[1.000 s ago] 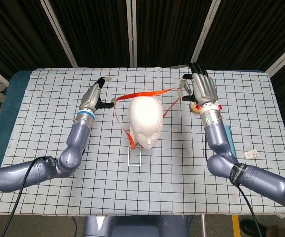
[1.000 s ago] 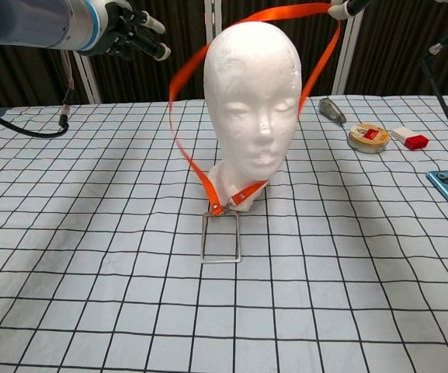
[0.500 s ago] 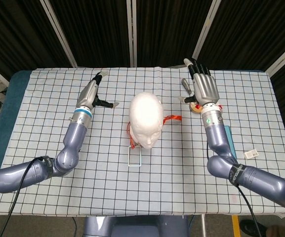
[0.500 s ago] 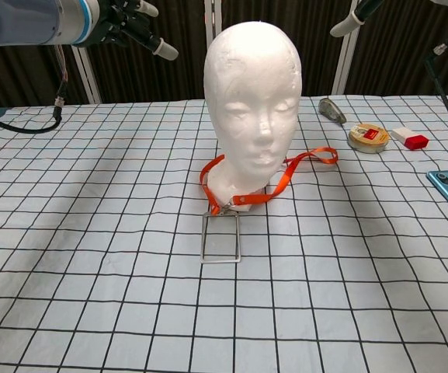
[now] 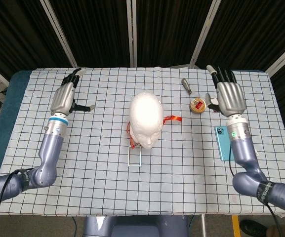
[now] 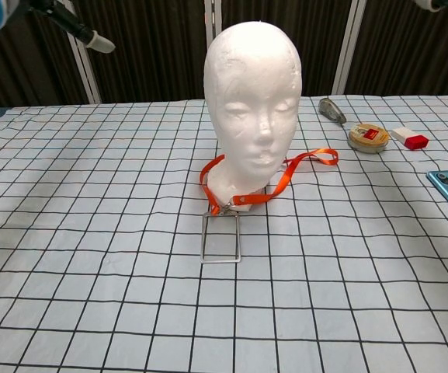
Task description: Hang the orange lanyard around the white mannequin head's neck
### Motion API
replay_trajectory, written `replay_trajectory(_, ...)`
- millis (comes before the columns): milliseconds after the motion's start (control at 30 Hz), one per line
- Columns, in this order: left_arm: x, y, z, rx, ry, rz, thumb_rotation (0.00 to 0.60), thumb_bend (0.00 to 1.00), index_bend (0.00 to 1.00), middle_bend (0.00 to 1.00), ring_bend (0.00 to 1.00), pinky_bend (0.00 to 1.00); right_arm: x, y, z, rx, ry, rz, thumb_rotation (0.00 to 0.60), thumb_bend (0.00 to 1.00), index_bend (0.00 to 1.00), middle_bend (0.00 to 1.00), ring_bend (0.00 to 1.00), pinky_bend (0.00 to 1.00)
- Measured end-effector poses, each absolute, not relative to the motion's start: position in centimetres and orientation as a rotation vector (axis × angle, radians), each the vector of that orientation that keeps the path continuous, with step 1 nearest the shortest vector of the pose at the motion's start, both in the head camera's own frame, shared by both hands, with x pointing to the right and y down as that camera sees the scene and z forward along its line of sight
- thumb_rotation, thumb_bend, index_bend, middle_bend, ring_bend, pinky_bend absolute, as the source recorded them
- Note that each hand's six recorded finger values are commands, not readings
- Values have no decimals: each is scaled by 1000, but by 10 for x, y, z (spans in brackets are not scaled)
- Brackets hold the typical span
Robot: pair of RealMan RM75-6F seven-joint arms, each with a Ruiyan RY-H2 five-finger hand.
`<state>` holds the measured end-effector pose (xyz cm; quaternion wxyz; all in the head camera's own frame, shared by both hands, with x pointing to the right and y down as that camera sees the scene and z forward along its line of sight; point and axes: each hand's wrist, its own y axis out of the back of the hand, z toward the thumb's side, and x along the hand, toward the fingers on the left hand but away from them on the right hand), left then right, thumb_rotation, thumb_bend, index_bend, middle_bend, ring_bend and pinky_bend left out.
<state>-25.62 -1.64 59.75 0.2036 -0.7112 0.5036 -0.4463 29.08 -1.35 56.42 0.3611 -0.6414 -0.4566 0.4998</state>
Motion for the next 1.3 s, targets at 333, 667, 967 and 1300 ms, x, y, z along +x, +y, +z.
replay_trajectory(333,-289,62,583,-1937,1084,-1300,600,961,0,0,0,0,343,51,557,-1646,-1092,1329,600,761,54,0,0,0)
replay_trajectory(667,-290,153,593,-2046,754,-1283,600,1000,0,0,0,0,385,136,543,-1616,-1084,1273,600,0,0,0,0,0)
replay_trajectory(967,-265,210,608,-2166,541,-1252,600,1000,0,0,0,0,395,200,527,-1669,-1115,1277,600,0,0,0,0,0)
replay_trajectory(1300,-219,237,628,-2303,367,-1155,600,1000,0,0,0,0,386,219,526,-1649,-1116,1277,600,0,0,0,0,0)
